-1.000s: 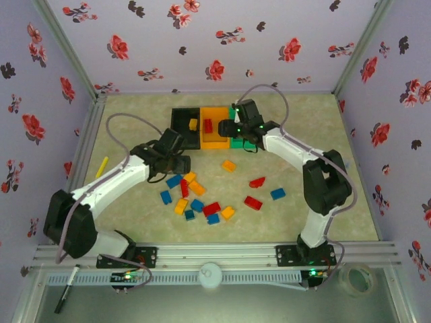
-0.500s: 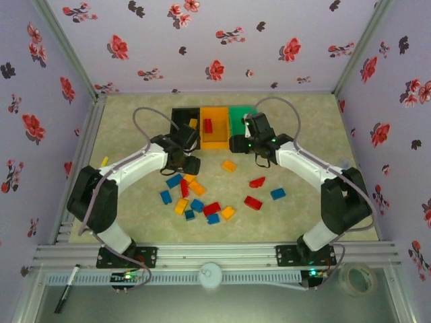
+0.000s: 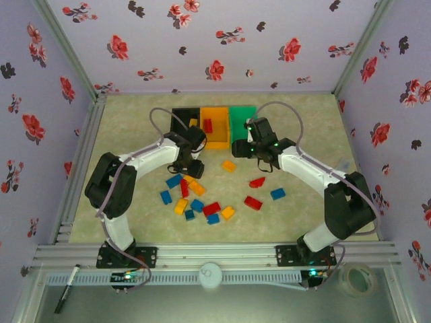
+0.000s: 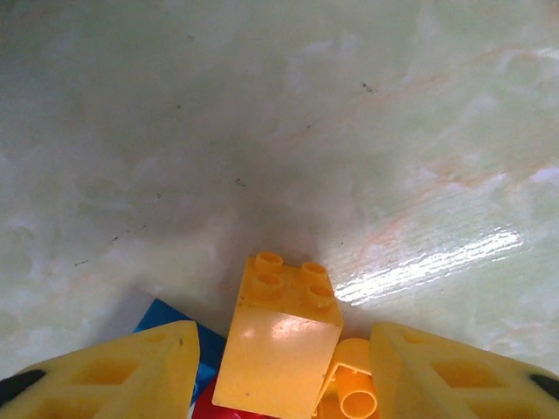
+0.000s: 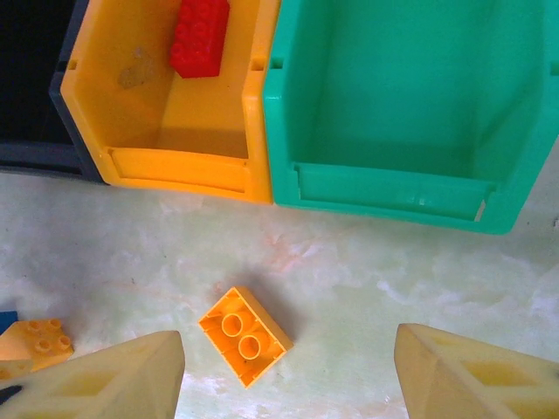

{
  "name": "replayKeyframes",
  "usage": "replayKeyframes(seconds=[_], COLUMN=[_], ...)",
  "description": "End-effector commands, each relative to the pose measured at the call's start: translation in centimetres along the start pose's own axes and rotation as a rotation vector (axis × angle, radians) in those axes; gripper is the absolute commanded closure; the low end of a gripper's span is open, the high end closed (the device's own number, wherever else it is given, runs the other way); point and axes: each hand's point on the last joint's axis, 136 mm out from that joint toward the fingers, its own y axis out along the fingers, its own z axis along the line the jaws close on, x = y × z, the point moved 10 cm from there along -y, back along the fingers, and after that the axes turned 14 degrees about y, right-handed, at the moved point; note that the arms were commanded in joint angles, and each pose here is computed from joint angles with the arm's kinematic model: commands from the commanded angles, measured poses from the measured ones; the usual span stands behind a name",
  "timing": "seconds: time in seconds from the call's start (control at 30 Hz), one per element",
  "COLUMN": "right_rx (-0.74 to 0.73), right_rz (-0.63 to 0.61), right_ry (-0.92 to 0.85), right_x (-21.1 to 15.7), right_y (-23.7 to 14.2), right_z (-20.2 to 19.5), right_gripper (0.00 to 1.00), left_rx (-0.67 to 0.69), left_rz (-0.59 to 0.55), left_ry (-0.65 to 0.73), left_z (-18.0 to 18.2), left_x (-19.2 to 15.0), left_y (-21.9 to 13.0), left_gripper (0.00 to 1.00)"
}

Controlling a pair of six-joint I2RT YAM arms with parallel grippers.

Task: Sort the legos into containers by color

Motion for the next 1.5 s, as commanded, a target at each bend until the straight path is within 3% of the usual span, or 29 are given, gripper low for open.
replayKeyframes(seconds=[0.0, 0.5, 0.73, 1.07, 1.47], right_rx=[-0.019, -0.025, -0.038, -0.097, -0.159], right_rz=[-0.003, 0.002, -0.009, -0.035, -0.061], right_ry=[0.009, 0.007, 0.004, 0.042, 0.064], right_x=[-0.3, -0.4, -0.5, -0.6, -1.8], right_y=[-0.5, -0.7, -1.1, -2.2, -4.6], right_z=[-0.2, -0.3, -0.5, -2.0, -3.9], right_gripper=[0.35, 0.35, 0.35, 0.37, 0.37], left_rx=[-0.025, -0.014, 0.049, 0.218, 0.268], left_rz=[0.045, 0.087, 0.052, -0.115, -0.254], left_ry=[0.035, 0.036, 0.017, -0.166, -0.307], left_z=[-0.3, -0.3, 0.6, 6.9, 14.1], left_x=[-0.1, 0.1, 0.7, 4.7, 11.7], left_y=[0.4, 1.8, 0.3, -5.6, -6.4], left_gripper=[0.48, 0.60, 0.70, 0.72, 0.72])
